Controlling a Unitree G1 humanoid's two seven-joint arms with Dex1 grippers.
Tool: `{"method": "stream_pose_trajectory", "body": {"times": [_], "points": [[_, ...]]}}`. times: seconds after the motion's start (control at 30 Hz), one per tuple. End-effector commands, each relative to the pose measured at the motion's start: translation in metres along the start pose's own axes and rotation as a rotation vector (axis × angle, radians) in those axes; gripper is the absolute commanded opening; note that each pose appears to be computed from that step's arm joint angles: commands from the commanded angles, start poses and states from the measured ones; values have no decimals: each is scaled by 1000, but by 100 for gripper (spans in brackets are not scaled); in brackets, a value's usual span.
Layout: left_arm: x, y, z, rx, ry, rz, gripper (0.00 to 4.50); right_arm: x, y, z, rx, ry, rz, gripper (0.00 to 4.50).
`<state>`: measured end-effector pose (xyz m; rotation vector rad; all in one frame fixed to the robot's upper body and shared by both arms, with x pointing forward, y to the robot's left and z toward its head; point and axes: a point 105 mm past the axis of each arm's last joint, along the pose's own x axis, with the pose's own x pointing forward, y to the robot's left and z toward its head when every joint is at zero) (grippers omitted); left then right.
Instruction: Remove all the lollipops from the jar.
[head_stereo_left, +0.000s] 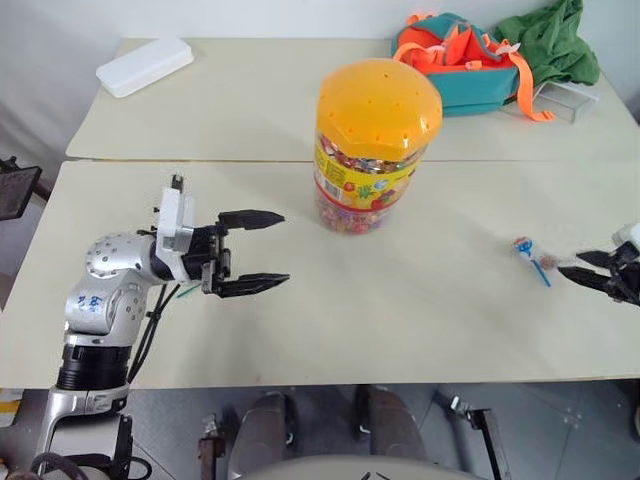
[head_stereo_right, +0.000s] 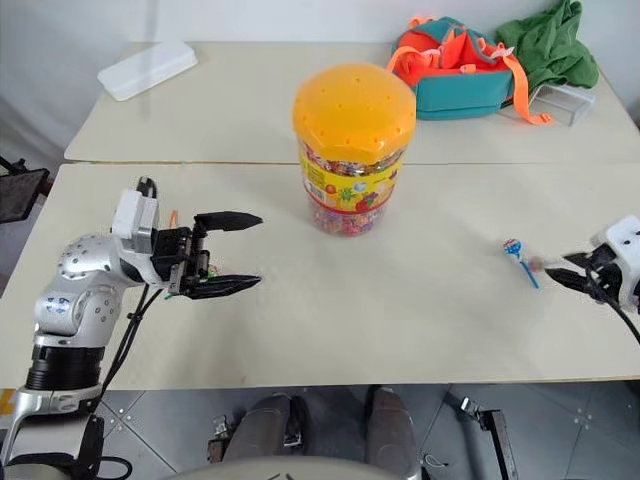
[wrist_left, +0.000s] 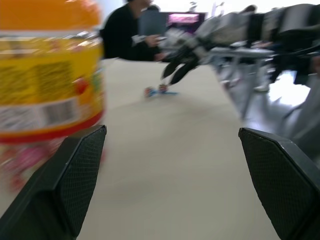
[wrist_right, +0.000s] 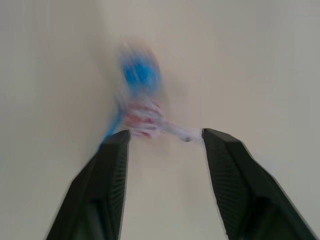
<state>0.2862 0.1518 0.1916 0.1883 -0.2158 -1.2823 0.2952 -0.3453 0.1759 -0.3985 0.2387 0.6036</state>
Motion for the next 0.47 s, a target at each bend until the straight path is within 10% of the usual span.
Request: {"method": "stream_pose_trajectory", "body": {"times": [0.03,0.13,0.47], "points": [[-25,12,-2,80,90,191,450,12,43,61,-156,-253,215,341],[-48,6,-14,80,170,289,450,35,96,70,-238,-313,446,443],[-74,-23,-36,72,265,466,450,76,124,49,-377,-404,512,449]]}}
